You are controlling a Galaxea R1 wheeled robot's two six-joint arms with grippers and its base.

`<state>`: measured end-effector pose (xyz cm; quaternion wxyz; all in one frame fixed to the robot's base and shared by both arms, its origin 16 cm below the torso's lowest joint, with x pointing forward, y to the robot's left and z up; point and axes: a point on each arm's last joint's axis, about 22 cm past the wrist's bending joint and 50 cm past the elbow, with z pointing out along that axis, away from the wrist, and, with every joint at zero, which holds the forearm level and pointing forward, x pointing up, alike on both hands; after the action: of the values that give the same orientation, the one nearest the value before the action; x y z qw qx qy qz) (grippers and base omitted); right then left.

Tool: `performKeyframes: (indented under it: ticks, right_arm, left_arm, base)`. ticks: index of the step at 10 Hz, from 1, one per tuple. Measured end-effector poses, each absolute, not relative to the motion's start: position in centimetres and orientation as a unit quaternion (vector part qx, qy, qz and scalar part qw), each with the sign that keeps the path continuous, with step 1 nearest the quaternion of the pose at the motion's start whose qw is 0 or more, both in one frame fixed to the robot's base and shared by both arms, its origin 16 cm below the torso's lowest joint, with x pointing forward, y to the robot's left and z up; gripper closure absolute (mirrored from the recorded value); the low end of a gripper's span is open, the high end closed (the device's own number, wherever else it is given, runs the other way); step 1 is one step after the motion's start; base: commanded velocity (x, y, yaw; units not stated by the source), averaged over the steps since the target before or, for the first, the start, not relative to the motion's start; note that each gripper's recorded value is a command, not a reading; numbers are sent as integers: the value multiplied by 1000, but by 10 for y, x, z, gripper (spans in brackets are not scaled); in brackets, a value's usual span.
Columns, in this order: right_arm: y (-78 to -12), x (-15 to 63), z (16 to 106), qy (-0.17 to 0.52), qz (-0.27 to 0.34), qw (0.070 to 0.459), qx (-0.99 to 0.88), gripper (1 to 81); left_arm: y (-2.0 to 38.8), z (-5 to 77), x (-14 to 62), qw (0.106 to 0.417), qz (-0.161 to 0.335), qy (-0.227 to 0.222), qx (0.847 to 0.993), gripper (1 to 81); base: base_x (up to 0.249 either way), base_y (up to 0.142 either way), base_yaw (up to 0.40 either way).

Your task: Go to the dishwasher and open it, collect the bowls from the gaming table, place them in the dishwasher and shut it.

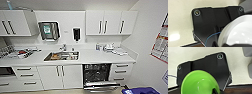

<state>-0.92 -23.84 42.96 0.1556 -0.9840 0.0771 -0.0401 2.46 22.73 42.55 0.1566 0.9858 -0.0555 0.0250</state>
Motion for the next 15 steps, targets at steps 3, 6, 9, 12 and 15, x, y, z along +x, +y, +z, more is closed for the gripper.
performKeyframes:
  ticks: [3, 6, 9, 12, 15]
  right_arm:
    - [-240, -10, 429, 77, -40, 154, -984, 811]
    - [-237, -11, 429, 77, -39, 155, -984, 811]
    - [-237, -1, 429, 76, -42, 155, -984, 811]
    - [-235, -36, 429, 74, -22, 157, -985, 811]
    - [-239, 2, 430, 73, -51, 154, -984, 811]
  left_arm:
    - [225, 426, 24, 158, 25, -55, 986, 811]
    - [227, 425, 24, 157, 25, -55, 986, 811]
    - [226, 426, 35, 157, 30, -56, 986, 811]
    - [228, 425, 3, 156, 9, -55, 986, 811]
    - [226, 426, 30, 157, 31, -56, 986, 811]
  base:
    - [156, 0, 0]
    - [156, 0, 0]
    - [156, 0, 0]
    - [146, 0, 0]
    - [136, 0, 0]
